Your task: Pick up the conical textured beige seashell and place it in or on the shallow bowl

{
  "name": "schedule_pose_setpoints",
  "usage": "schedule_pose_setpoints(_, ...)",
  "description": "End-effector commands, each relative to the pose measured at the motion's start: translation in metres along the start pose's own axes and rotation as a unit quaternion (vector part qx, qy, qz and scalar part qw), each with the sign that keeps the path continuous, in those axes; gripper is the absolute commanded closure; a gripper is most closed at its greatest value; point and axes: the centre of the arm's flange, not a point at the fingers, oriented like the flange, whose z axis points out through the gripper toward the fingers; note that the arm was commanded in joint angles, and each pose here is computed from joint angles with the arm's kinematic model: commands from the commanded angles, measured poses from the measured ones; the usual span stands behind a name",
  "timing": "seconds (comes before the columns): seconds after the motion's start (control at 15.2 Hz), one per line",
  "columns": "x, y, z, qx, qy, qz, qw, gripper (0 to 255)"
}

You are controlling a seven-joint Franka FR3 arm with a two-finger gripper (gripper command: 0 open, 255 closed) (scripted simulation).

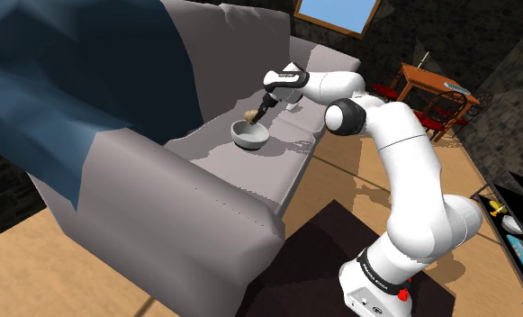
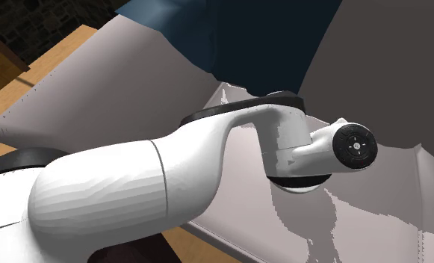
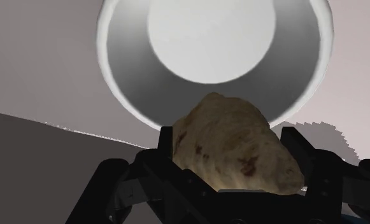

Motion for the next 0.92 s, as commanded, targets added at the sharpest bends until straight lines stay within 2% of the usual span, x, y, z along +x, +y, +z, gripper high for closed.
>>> schedule_pose_setpoints(0.0,-0.002,0.013,0.004,0.0,0.0,-0.001,1.0,255)
schedule_pose_setpoints(0.73,-0.025,0.007,0.061,0.0,0.0,-0.001,1.0,255)
schedule_pose_setpoints(0.86,-0.025,0.007,0.061,0.0,0.0,-0.001,1.0,255)
